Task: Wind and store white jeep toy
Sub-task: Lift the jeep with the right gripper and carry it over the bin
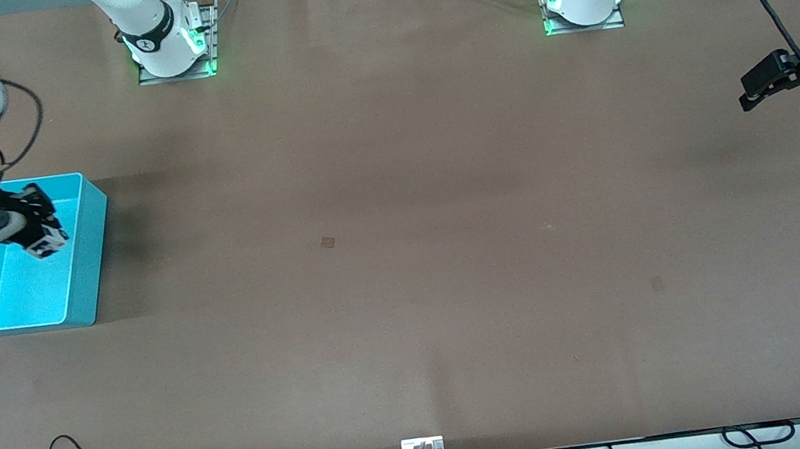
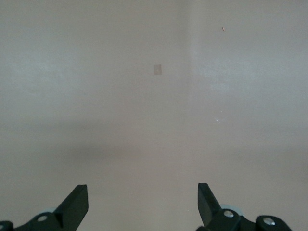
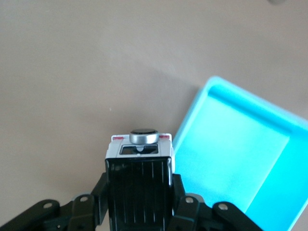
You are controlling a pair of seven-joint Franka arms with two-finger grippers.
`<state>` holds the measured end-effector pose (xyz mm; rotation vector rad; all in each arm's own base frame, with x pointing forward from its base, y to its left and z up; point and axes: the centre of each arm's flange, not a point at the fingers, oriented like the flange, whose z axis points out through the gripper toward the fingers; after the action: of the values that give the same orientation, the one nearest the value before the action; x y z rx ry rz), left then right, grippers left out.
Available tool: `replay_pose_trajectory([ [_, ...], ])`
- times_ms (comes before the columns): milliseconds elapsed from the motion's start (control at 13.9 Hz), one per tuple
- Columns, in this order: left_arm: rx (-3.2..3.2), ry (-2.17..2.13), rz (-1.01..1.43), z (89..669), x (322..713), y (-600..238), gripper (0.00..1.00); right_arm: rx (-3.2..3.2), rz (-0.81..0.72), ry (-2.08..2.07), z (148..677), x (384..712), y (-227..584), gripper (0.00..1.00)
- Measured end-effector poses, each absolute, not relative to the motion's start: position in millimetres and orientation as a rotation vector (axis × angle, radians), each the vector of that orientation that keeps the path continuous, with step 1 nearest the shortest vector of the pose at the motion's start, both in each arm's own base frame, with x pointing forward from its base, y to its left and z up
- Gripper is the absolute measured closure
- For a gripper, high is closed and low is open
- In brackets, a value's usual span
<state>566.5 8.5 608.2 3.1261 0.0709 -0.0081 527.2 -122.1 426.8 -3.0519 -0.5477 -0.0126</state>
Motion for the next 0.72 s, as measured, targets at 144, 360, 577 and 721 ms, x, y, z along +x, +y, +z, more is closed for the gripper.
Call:
replay_pose_trajectory([
  [144, 3.126, 0.071, -0.008, 608, 566, 8, 0.00, -3.042, 0.035, -0.388, 431, 519, -145, 0.46],
  [360, 3.126, 0.069, -0.008, 608, 566, 8, 0.00, -3.052, 0.103, -0.208, 429, 516, -150, 0.46],
  [577, 3.126, 0.069, -0.008, 608, 566, 8, 0.00, -3.086, 0.200, -0.068, 407, 516, -158, 0.46],
  [721, 3.126, 0.069, -0.008, 608, 566, 8, 0.00, -3.101, 0.256, -0.001, 391, 517, -161, 0.46],
])
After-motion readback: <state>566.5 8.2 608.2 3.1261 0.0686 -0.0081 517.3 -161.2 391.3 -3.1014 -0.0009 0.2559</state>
